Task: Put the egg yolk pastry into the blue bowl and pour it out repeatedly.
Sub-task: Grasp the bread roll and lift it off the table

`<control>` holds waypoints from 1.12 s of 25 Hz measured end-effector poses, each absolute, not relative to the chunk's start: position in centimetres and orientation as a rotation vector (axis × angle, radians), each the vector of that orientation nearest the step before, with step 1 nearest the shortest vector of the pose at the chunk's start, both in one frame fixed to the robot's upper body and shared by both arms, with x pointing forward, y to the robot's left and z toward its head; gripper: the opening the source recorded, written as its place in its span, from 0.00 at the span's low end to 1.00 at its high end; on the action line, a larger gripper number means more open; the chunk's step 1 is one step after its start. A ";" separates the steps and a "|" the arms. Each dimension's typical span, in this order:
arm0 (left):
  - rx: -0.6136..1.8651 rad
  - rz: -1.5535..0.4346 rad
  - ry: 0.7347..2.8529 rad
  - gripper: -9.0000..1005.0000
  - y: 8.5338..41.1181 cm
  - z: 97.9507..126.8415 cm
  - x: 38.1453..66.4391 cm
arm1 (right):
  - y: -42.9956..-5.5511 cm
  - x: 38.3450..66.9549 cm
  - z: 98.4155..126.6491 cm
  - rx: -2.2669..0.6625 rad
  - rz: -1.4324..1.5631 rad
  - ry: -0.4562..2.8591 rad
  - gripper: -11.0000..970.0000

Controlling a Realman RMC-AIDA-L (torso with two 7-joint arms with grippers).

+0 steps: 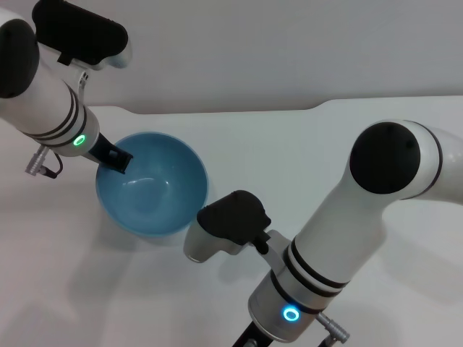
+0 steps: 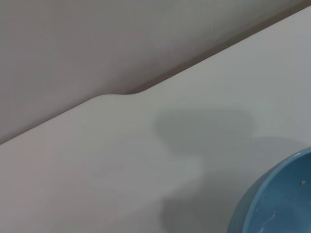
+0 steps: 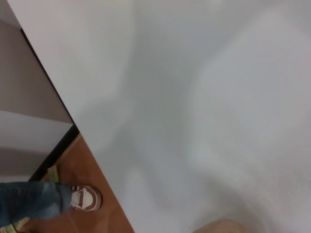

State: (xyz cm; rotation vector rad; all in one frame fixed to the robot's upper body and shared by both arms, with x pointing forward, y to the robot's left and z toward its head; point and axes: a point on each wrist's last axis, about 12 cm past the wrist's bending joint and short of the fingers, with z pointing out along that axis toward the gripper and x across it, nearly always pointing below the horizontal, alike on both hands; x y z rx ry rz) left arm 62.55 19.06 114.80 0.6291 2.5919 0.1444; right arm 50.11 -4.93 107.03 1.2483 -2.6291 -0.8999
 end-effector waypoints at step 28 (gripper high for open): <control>0.645 0.149 2.586 0.01 19.0 114.6 62.5 | -6.3 50.3 106.0 0.994 -0.939 -2.659 0.25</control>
